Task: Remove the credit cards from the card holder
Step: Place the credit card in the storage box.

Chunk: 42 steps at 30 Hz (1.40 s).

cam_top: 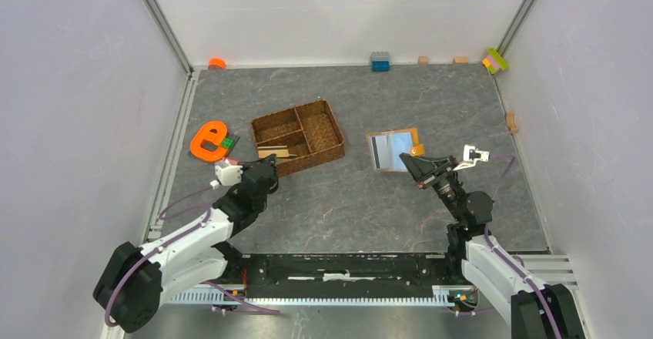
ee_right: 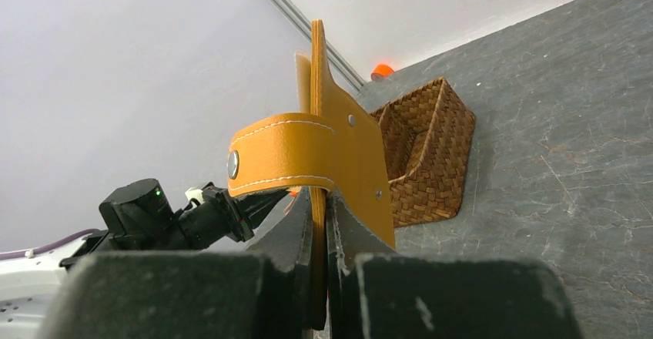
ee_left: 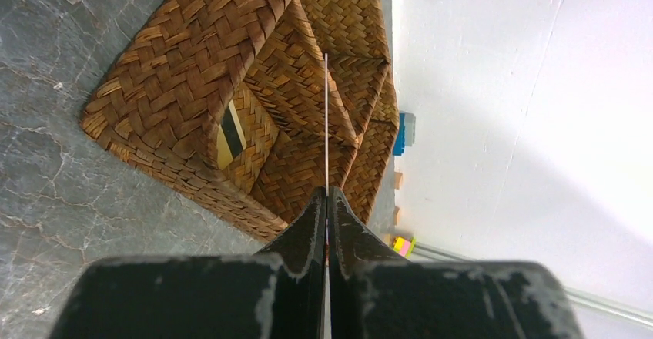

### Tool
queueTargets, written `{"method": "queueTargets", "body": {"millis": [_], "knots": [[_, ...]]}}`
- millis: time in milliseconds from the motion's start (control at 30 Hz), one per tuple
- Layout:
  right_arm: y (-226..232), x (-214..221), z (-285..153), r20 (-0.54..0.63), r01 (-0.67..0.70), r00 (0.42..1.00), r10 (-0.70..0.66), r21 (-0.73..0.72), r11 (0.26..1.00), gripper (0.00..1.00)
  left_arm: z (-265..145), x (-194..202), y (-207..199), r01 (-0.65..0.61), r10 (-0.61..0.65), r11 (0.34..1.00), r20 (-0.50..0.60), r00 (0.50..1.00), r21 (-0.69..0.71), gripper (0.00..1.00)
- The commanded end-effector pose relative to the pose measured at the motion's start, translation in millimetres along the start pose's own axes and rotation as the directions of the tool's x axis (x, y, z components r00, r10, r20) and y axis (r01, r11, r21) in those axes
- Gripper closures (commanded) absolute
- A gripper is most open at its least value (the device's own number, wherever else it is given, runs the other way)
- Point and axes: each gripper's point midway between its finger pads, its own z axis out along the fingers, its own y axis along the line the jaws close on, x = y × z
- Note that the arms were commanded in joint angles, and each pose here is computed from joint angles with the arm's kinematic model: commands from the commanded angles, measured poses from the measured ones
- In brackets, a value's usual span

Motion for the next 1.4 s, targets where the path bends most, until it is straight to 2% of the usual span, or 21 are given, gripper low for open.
{"method": "queueTargets", "body": {"millis": [0,167,367,467,633,800,967,1067,1167,1233,1300,1367], "knots": [[-22,26,-25,-0.026,-0.011,1.0,0.012,0.049,0.999,1.0,8,-6,-24,0.109,-0.11,0.994,0.067,0.992,0.022,0.98],[-22,26,-25,-0.026,-0.017,0.999,0.019,0.05,0.999,1.0,19,9,-26,0.144,-0.144,0.99,0.049,0.988,-0.006,0.98],[-18,24,-24,-0.021,-0.024,0.999,0.025,0.035,0.999,1.0,40,25,-9,0.204,-0.2,0.977,0.058,0.978,-0.059,0.98],[-19,24,-25,-0.019,-0.022,1.0,0.023,0.041,0.999,1.0,49,32,-5,0.193,-0.189,0.978,0.067,0.98,-0.074,0.98],[-18,24,-25,-0.018,-0.021,1.0,0.022,0.038,0.999,1.0,50,25,-4,0.177,-0.171,0.983,0.096,0.981,-0.055,0.69],[-20,24,-25,-0.021,-0.019,1.0,0.02,0.042,0.999,1.0,35,11,-18,0.106,-0.101,0.993,0.112,0.989,-0.042,0.57],[-16,24,-24,-0.026,-0.017,1.0,0.017,0.026,1.0,1.0,11,-2,-40,-0.046,0.047,0.999,0.083,0.995,-0.014,0.55],[-8,24,-22,-0.038,-0.01,0.999,0.01,-0.014,1.0,1.0,-7,-1,-55,-0.166,0.165,0.983,0.023,0.986,0.076,0.57],[7,22,-23,-0.037,-0.03,0.999,0.027,-0.081,0.996,1.0,-28,10,-74,-0.3,0.322,0.924,-0.058,0.945,0.237,0.55],[24,16,-28,-0.012,-0.046,0.999,0.045,-0.153,0.987,1.0,-40,20,-83,-0.345,0.396,0.875,-0.092,0.914,0.339,0.56],[38,11,-31,0.003,-0.056,0.998,0.058,-0.217,0.975,1.0,-56,41,-96,-0.413,0.532,0.753,-0.105,0.84,0.512,0.56],[49,8,-33,0.005,-0.065,0.998,0.068,-0.261,0.963,1.0,-75,66,-109,-0.411,0.635,0.629,-0.132,0.761,0.66,0.55]]}}
